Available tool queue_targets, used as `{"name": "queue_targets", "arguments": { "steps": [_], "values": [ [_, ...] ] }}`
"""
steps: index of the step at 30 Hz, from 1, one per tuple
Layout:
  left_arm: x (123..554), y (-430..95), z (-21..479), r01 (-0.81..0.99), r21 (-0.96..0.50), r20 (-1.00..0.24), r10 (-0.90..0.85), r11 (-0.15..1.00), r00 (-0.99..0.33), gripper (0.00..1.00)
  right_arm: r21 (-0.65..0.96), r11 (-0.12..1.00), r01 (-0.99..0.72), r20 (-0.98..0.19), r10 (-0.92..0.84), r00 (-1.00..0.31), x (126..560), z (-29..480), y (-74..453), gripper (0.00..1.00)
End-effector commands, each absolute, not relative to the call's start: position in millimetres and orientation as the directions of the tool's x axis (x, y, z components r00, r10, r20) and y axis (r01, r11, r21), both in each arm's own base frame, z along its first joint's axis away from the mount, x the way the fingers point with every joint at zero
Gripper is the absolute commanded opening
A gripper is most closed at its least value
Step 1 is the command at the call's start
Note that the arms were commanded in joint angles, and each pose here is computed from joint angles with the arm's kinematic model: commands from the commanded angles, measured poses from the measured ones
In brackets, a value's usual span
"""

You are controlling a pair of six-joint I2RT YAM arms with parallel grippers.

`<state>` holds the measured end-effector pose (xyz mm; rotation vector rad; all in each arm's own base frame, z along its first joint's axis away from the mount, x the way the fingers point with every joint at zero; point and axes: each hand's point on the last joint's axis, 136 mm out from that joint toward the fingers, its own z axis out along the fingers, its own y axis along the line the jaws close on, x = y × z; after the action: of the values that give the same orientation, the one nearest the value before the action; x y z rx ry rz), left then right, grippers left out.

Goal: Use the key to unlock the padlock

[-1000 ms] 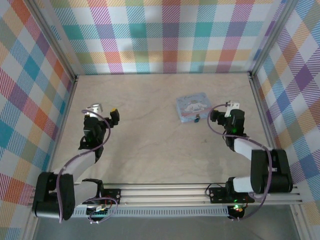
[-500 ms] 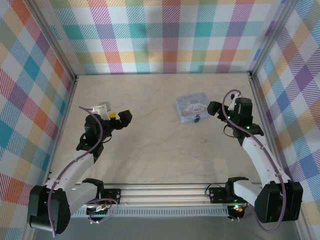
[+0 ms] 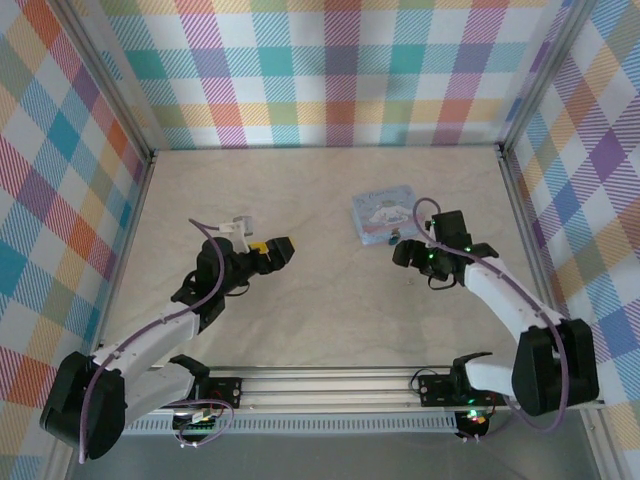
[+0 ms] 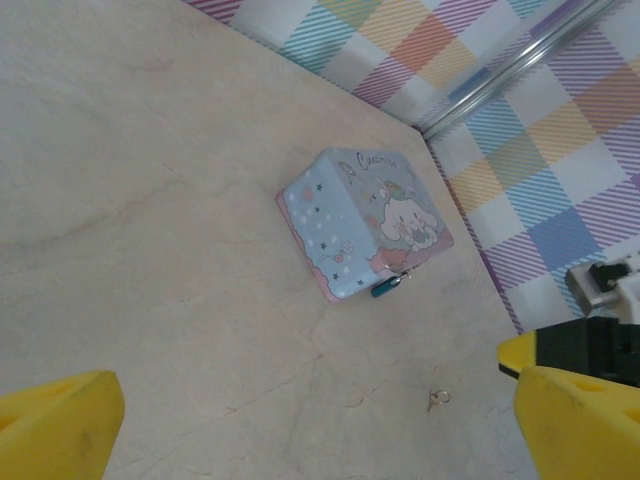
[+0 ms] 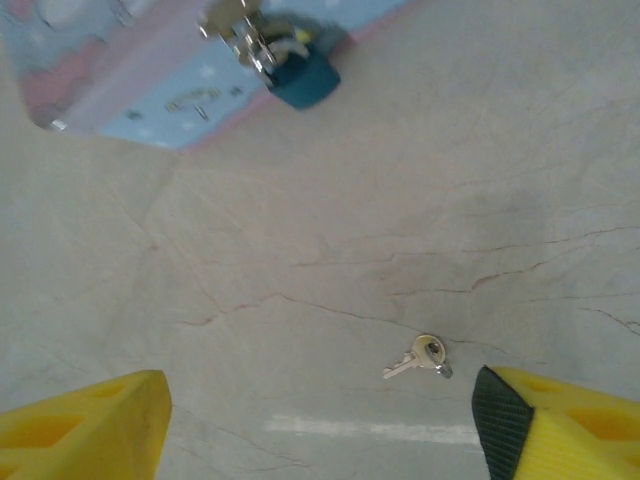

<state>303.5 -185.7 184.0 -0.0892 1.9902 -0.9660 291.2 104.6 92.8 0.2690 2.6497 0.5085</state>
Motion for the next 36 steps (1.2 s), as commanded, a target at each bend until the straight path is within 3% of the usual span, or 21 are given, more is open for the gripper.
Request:
{"name": "queue_targets", "arguments": {
  "steps": [1,6,21,36],
  "values": [
    [307,-190,198,0.309,-0.675,-0.696,-0.44,0.67,-0.567,1.0,0.351,0.934,0.063,-0.356,0.195,-0.914,293,73,107,0.72],
    [307,-191,199,0.306,-0.673,-0.697,-0.439,0.673,-0.567,1.0,0.28,0.955,0.098,-0.271,0.176,-0.946,290,50,100,0.54],
    [308,-194,194,0.297,-0.673,-0.688,-0.427,0.677,-0.586,1.0,0.231,0.958,0.169,-0.165,0.21,-0.964,283,22,95,0.39],
    [307,-191,193,0.281,-0.675,-0.684,-0.434,0.683,-0.587,1.0,0.226,0.955,0.191,-0.117,0.221,-0.968,272,15,94,0.12]
  ]
}}
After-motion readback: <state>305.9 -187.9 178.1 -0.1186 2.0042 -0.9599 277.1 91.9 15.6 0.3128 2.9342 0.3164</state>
